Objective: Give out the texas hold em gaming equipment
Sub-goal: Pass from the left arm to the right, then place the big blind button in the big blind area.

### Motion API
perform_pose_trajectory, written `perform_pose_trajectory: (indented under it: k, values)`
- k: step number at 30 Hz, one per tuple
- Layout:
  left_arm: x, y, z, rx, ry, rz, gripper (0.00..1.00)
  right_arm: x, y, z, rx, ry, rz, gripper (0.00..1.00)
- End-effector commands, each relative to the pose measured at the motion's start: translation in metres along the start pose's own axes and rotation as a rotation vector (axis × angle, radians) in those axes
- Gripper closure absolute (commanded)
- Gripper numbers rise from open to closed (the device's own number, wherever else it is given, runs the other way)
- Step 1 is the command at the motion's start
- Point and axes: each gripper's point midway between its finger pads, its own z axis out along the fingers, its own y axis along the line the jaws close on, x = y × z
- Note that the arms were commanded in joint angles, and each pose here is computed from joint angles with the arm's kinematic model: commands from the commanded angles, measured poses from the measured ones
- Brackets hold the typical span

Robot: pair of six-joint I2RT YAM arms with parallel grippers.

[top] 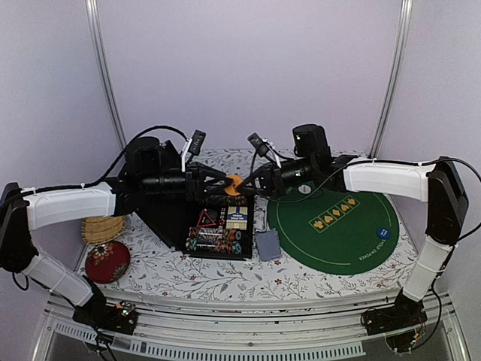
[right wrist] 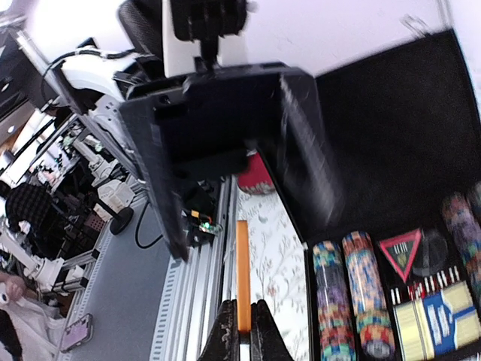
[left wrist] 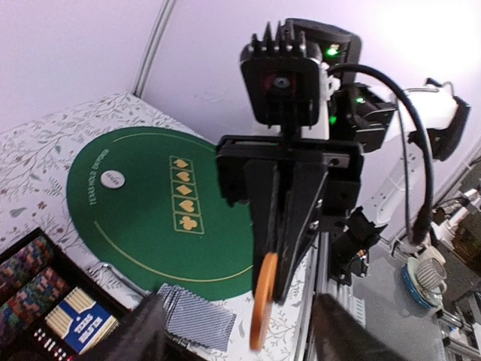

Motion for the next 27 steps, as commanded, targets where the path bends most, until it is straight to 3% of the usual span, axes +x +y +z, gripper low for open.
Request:
perform_pose_trajectory:
  k: [1,5,10,20,27]
  values:
    - [0.001,0.025,-0.009,-0.206,0.028,0.031,0.14,0.031,-0.017,-0.047,0.141,0.070,0.177,0.98]
    - [0.007,0.052,-0.020,-0.368,0.048,0.048,0.06,0.102,-0.024,-0.094,0.269,0.144,0.479,0.98]
    - [0.012,0.060,-0.013,-0.377,0.075,0.047,0.05,0.202,-0.005,-0.117,0.371,0.279,0.856,0.98]
    - [0.017,0.064,-0.005,-0.356,0.098,0.030,0.05,0.282,0.003,-0.176,0.577,0.237,1.214,0.98]
    - [0.019,0.066,-0.006,-0.371,0.106,0.028,0.05,0.302,-0.011,-0.198,0.692,0.214,1.283,0.98]
